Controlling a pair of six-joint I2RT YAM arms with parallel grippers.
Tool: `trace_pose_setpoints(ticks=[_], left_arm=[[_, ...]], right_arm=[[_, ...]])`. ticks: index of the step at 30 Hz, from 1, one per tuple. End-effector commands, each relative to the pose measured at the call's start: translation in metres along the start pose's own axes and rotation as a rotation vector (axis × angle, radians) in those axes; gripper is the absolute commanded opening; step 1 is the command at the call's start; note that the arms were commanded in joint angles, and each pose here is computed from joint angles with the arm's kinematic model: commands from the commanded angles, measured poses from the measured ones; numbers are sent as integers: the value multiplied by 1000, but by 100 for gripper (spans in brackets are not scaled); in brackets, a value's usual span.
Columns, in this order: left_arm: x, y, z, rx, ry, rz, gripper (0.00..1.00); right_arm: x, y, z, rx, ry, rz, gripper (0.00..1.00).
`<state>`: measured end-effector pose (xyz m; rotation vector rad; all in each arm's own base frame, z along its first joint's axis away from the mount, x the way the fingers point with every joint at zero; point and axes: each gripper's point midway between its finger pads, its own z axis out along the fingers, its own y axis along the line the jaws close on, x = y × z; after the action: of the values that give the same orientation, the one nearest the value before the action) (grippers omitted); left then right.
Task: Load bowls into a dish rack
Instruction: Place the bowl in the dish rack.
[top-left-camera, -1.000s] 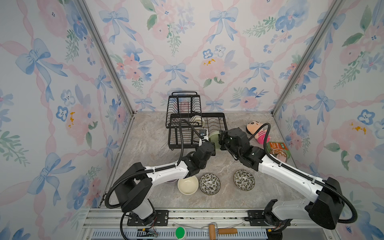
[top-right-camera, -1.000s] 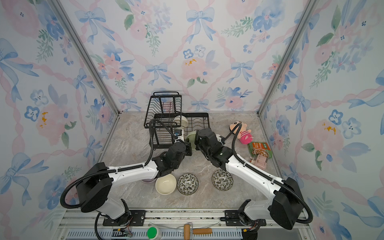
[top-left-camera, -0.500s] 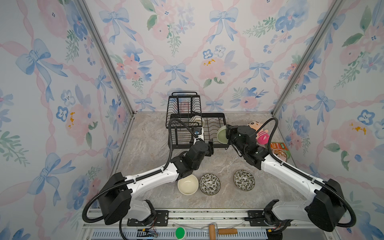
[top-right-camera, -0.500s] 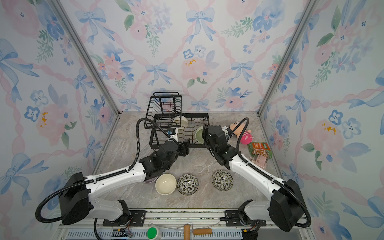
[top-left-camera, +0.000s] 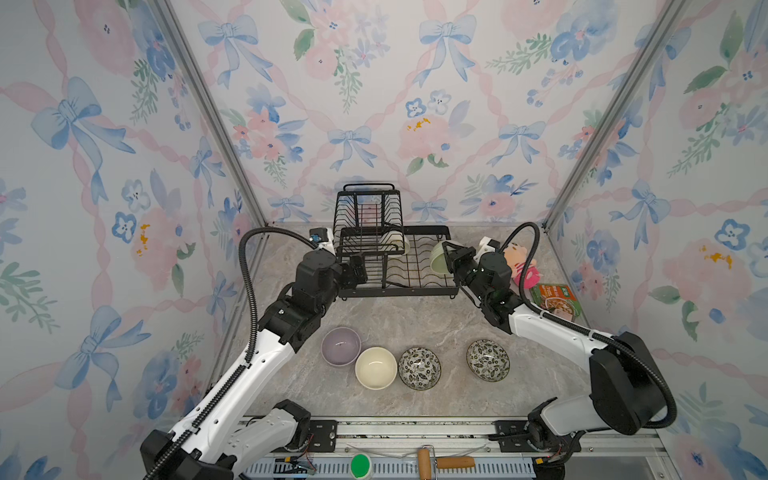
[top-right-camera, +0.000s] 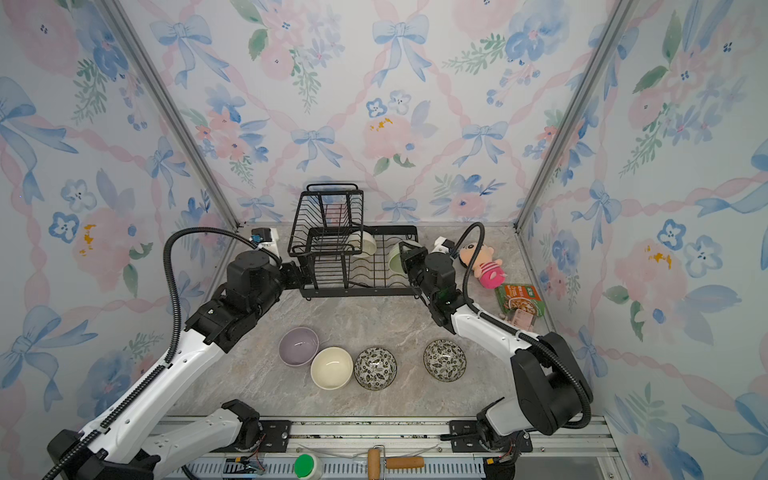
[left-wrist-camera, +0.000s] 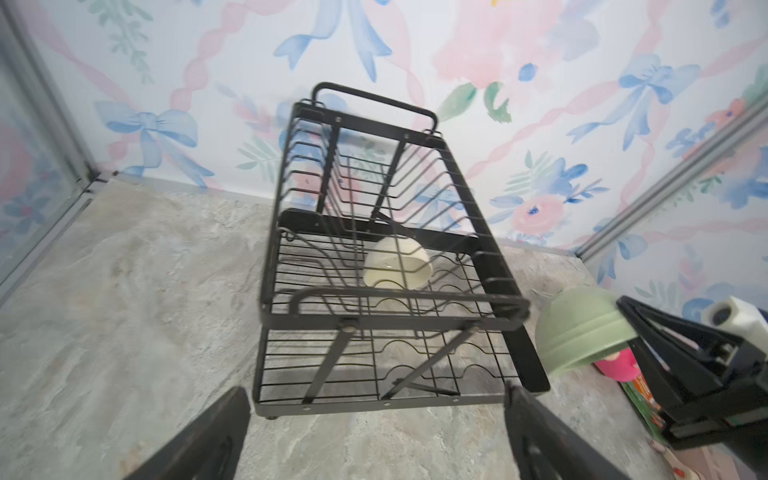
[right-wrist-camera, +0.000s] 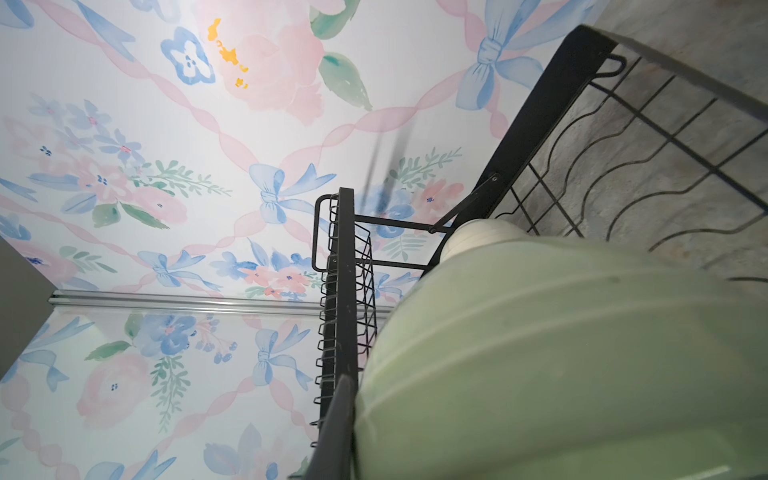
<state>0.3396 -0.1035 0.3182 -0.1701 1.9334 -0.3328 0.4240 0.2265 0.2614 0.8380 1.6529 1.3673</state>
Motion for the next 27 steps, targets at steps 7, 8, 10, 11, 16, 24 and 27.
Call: trace_pose_setpoints(ticks=[7,8,10,11,16,24,27], left_arm=[[10,57,37,-32,127,-248,98],[11,65,42,-35,127,-292,98],[19,76,56,-27,147,-390,98],[24,76,64,1,165,-437,98],[50,76,93,55,260,-567,98],[69,80,104,70,315,-584,98],[76,92,103,52,323,-599,98]], right_arm=[[15,32,43,-231,116,-65,0],[16,29,48,-236,127,-59,0],[18,25,59,-236,146,-33,0],[18,24,63,-249,147,-20,0],[26,18,82,-291,178,16,0],[28,-4,99,-298,169,60,0],[34,-7,106,-280,179,53,0]])
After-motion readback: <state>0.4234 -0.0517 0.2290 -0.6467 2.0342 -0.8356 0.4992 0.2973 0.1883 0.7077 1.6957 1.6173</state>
